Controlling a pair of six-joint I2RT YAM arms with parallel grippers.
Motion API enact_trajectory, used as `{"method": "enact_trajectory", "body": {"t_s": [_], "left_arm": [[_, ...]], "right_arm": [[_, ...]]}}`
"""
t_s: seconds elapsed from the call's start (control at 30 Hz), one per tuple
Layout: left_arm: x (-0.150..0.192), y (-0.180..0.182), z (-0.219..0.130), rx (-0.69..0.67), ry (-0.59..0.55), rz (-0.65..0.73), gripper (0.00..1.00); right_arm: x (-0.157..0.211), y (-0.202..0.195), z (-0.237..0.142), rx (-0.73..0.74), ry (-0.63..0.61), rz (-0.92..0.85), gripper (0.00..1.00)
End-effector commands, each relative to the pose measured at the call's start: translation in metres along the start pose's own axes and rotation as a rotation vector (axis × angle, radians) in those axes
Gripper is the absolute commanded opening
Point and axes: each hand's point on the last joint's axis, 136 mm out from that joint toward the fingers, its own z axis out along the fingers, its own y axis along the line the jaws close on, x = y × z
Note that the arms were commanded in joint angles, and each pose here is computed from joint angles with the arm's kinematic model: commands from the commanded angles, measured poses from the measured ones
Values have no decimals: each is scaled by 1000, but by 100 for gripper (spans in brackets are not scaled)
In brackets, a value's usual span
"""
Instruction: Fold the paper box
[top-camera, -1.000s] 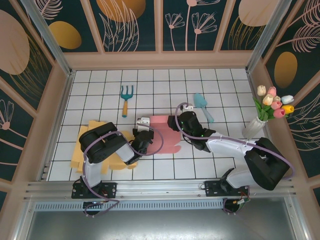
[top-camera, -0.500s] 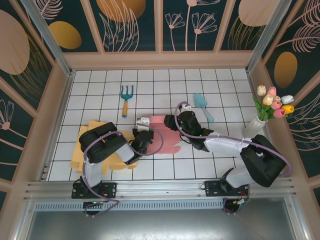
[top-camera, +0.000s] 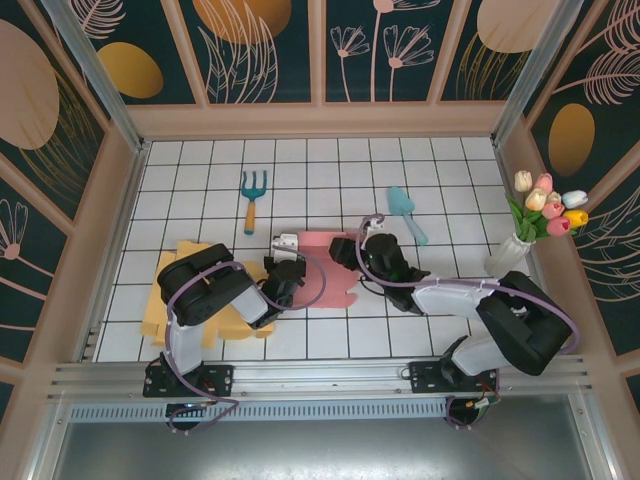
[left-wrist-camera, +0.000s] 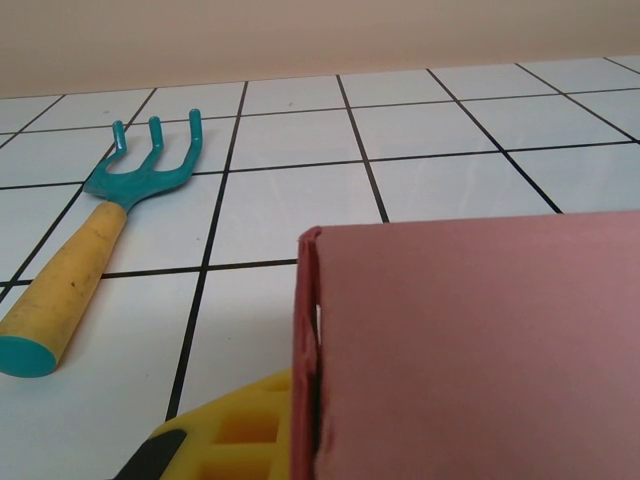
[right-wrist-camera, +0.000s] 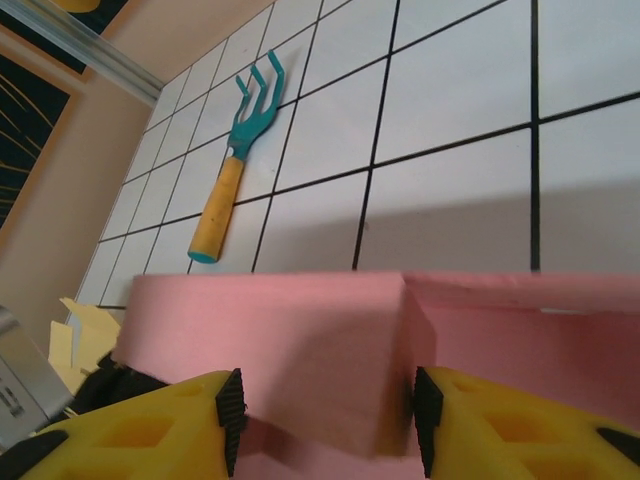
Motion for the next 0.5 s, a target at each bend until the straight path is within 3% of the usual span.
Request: {"method": "enact_trajectory", "body": {"t_s": [0.0,0.47], "left_arm": [[25,7,-1,-15,65,87,6],[25,6,0,-13,68,92,6]], "right_arm": [[-11,-6,-10,-14,-56,5,52],[-11,-52,-12,55,-62,-38,51]]}}
